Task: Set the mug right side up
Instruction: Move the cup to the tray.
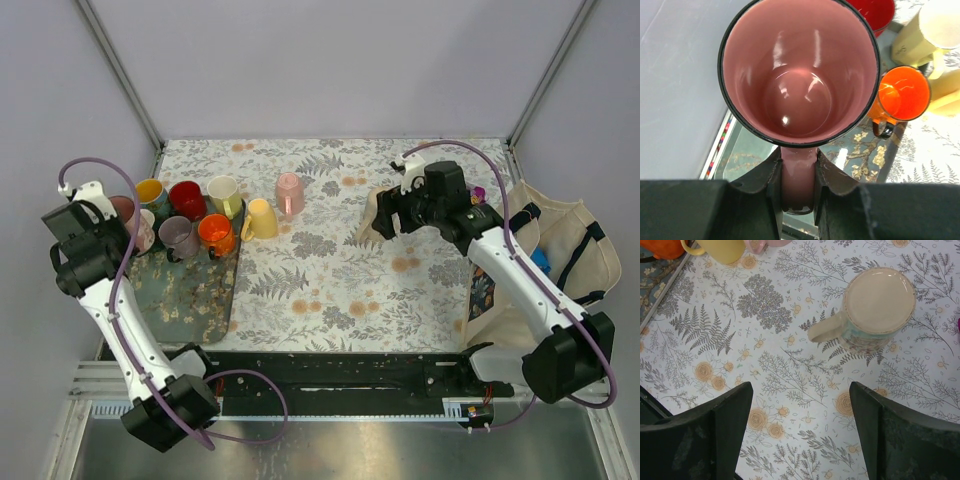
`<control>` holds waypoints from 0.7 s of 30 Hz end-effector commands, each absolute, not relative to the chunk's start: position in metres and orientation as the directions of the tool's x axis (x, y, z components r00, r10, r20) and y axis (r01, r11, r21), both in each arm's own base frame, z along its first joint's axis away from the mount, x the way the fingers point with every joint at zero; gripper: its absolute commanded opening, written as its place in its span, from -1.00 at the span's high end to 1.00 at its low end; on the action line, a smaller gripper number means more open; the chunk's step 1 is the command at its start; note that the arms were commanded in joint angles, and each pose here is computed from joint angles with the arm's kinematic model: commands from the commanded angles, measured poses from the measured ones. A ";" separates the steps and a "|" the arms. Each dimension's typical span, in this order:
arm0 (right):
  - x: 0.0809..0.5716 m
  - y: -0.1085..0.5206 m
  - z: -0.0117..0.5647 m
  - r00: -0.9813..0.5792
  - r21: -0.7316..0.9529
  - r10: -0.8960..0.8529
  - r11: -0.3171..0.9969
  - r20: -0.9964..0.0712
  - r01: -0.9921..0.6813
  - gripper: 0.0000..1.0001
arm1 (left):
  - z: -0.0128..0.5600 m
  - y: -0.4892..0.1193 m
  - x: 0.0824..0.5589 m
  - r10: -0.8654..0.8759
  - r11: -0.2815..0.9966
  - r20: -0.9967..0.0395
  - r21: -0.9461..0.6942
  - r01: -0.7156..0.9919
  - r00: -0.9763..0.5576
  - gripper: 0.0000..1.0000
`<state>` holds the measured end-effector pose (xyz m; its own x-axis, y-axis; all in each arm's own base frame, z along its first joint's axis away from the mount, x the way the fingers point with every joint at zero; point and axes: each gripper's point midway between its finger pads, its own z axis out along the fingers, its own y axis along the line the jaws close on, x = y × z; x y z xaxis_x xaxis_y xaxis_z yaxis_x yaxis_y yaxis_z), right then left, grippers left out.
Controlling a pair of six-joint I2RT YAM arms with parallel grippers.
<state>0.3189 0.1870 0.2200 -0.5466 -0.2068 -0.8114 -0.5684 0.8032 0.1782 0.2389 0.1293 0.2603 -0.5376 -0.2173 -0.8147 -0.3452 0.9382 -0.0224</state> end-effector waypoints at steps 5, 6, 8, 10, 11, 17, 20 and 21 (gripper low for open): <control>0.330 0.196 0.241 -0.525 0.185 -0.206 0.781 -0.825 -0.597 -0.72 | 0.253 0.147 0.214 -0.105 0.903 -0.848 0.137 -0.407 -0.519 1.00; 0.332 0.196 0.244 -0.523 0.183 -0.202 0.784 -0.828 -0.593 -0.72 | 0.249 0.149 0.208 -0.087 0.899 -0.835 0.169 -0.404 -0.544 1.00; 0.336 0.196 0.248 -0.510 0.179 -0.189 0.790 -0.839 -0.586 -0.72 | 0.237 0.149 0.201 -0.060 0.902 -0.805 0.210 -0.377 -0.591 1.00; 0.336 0.197 0.245 -0.515 0.190 -0.178 0.790 -0.838 -0.583 -0.72 | 0.218 0.150 0.202 -0.055 0.907 -0.786 0.218 -0.359 -0.616 1.00; 0.335 0.199 0.244 -0.523 0.202 -0.175 0.785 -0.834 -0.585 -0.72 | 0.211 0.151 0.204 -0.052 0.910 -0.782 0.219 -0.351 -0.621 1.00; 0.332 0.203 0.241 -0.543 0.231 -0.169 0.774 -0.823 -0.590 -0.72 | 0.175 0.156 0.206 -0.091 0.909 -0.751 0.205 -0.362 -0.654 1.00; 0.330 0.202 0.239 -0.546 0.232 -0.170 0.774 -0.820 -0.589 -0.71 | 0.157 0.155 0.208 -0.064 0.921 -0.740 0.215 -0.326 -0.670 1.00; 0.329 0.202 0.237 -0.550 0.234 -0.171 0.773 -0.817 -0.589 -0.72 | 0.152 0.154 0.209 -0.048 0.927 -0.738 0.219 -0.305 -0.673 1.00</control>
<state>0.3252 0.1984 0.2216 -0.5783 -0.1999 -0.7910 -0.5785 0.7841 0.2247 0.1784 0.1298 0.1284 -0.7672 -0.1841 -0.6144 -0.3252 0.9373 0.1251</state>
